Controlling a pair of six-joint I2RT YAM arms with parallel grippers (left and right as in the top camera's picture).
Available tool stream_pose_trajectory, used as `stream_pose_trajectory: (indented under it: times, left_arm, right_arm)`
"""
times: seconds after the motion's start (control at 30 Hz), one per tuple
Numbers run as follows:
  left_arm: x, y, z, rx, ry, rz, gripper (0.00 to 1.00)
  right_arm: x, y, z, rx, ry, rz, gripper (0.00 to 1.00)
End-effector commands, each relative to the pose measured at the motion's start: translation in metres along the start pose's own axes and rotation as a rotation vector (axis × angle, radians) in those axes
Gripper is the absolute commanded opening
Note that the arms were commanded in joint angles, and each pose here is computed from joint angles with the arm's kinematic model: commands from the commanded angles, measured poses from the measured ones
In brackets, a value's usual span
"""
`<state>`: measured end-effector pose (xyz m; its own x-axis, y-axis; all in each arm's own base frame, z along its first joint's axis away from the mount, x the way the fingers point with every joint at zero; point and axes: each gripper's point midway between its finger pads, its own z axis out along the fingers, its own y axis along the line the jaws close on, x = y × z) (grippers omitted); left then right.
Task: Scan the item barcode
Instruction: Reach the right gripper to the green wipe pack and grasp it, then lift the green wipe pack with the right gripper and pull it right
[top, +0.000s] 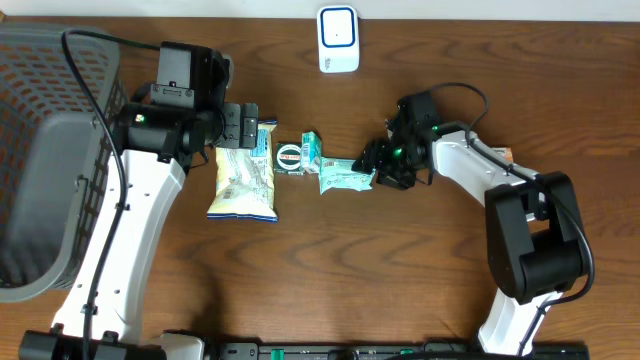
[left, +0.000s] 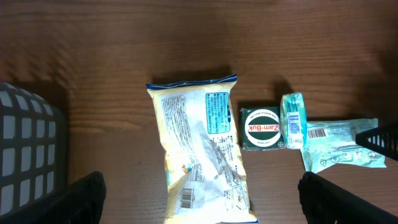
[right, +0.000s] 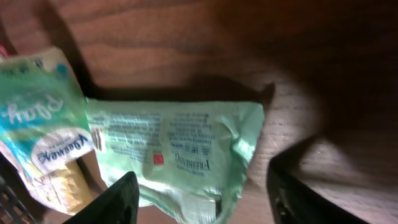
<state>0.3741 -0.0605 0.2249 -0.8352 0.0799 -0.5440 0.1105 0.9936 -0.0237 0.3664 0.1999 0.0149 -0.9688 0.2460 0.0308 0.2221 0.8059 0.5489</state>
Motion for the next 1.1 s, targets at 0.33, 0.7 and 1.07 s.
stream_pose_trajectory:
  times: [0.33, 0.7, 1.07]
  left_arm:
    - [-0.002, 0.003, -0.002, -0.008, -0.007, 0.013, 0.98]
    - [-0.002, 0.003, -0.002, -0.008, -0.007, 0.013, 0.98]
    - [-0.002, 0.003, -0.002, -0.008, -0.007, 0.013, 0.98]
  right_arm:
    - [0.005, -0.014, 0.032, 0.039, -0.021, 0.098, 0.41]
    - [-0.001, -0.002, 0.030, -0.068, 0.012, 0.015, 0.01]
    - [-0.034, 0.035, -0.119, -0.167, -0.284, -0.337, 0.01]
